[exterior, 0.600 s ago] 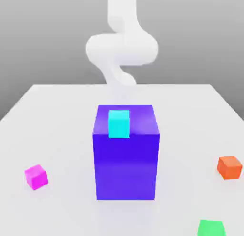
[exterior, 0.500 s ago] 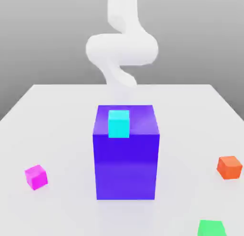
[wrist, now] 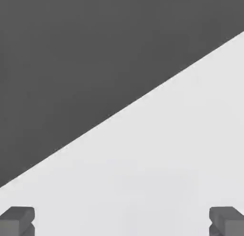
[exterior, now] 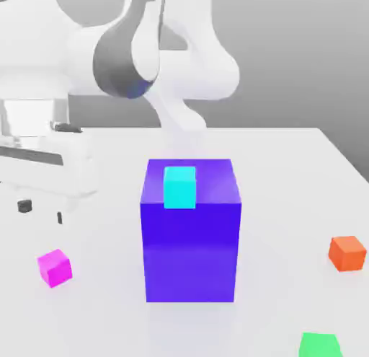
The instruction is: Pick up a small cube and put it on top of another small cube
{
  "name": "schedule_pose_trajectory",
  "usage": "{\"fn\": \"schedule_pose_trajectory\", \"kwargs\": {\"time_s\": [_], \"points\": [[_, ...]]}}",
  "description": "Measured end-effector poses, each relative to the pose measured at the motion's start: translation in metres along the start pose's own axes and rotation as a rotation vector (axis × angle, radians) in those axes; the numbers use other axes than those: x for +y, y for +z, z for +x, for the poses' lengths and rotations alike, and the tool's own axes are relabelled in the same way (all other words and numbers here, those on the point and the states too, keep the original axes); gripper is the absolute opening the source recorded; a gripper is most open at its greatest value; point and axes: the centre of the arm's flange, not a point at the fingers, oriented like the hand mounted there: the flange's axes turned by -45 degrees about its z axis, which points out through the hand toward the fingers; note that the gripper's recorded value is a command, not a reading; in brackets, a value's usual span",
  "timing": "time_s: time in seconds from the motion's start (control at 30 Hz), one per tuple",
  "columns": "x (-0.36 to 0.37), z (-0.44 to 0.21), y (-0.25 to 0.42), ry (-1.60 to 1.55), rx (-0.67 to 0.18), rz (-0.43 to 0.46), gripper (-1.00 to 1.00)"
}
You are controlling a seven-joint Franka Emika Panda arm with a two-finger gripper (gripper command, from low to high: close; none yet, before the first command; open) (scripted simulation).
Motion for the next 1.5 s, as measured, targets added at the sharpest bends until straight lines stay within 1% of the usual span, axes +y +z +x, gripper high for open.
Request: {"fn": "schedule_pose_trajectory", "kwargs": {"time_s": [0.13, 0.17, 0.4, 0.43, 0.67, 0.9, 0.93, 1.07, 1.2, 1.33, 1.5], "points": [[0.06, -0.034, 0.06, 0.13, -0.095, -0.088, 0.0], [0.066, -0.039, 0.071, 0.14, -0.106, -0.1, 0.0], [0.077, -0.05, 0.131, 0.149, -0.117, -0.113, 0.0], [0.078, -0.052, 0.137, 0.15, -0.118, -0.112, -1.0], [0.078, -0.052, 0.137, 0.15, -0.118, -0.113, -1.0], [0.072, -0.044, 0.083, 0.149, -0.117, -0.113, -1.0], [0.067, -0.038, 0.075, 0.149, -0.106, -0.103, -1.0], [-0.009, -0.011, 0.066, 0.11, -0.089, -0.079, -1.0], [-0.103, -0.008, 0.066, 0.061, -0.096, -0.072, -1.0], [-0.2, -0.027, 0.065, 0.013, -0.107, -0.067, -1.0], [-0.314, -0.079, 0.058, -0.043, -0.12, -0.062, -1.0]]}}
